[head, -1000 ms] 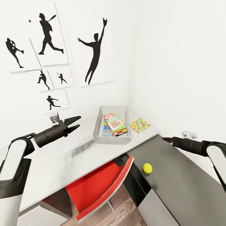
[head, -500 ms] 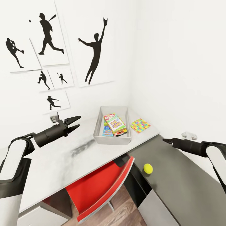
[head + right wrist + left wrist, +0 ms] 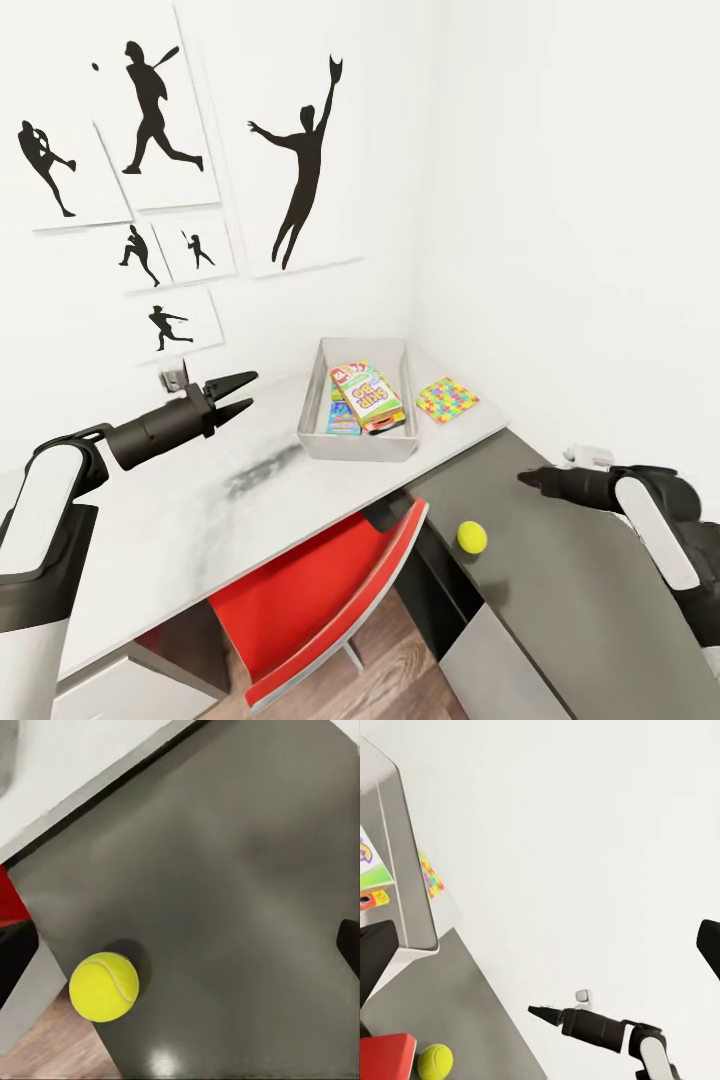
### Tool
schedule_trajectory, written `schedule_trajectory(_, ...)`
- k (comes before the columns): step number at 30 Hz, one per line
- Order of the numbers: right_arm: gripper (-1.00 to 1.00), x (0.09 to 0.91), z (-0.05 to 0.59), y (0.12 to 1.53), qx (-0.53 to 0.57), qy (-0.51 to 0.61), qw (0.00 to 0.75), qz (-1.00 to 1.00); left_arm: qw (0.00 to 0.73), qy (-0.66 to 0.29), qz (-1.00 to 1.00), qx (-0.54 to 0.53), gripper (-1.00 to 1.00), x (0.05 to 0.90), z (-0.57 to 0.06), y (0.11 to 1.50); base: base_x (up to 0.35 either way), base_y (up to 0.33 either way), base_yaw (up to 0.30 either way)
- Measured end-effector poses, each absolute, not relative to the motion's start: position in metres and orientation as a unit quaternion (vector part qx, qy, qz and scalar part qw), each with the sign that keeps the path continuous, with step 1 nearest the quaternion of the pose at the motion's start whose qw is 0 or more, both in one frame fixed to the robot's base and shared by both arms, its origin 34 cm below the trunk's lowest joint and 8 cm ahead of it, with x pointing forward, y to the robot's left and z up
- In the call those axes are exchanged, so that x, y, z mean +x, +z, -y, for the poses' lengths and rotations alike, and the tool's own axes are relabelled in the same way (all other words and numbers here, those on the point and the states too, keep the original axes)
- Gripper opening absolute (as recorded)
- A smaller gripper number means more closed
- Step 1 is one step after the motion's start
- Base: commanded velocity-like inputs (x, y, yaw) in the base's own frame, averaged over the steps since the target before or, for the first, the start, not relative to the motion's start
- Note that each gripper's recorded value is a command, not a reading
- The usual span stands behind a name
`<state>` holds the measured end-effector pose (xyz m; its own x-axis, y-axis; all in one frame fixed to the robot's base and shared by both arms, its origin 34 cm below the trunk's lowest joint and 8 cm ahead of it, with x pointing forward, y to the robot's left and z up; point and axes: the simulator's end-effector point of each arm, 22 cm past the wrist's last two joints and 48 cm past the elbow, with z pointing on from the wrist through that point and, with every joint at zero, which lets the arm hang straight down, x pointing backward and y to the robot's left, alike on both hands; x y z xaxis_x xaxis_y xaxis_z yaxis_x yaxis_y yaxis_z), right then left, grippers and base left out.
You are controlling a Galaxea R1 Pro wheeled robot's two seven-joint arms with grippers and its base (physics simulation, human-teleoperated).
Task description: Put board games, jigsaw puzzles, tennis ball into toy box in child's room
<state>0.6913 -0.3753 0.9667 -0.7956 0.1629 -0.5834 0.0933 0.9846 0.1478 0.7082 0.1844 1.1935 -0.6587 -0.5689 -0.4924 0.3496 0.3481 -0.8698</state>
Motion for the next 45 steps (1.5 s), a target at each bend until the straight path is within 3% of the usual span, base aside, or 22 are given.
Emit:
schedule_trajectory(15, 1.00, 0.706, 0.346, 0.909, 0.071, 0.028, 0.230, -0.970, 0.401, -0.563, -0.718, -0.077, 1.00, 0.707, -0.182, 1.189, 0.000, 0.000, 0.000)
schedule_trajectory(45, 1.00, 0.709, 0.313, 0.901, 0.043, 0.035, 0.217, -0.975, 0.402, -0.561, -0.719, -0.077, 1.00, 0.709, -0.185, 1.190, 0.000, 0.000, 0.000)
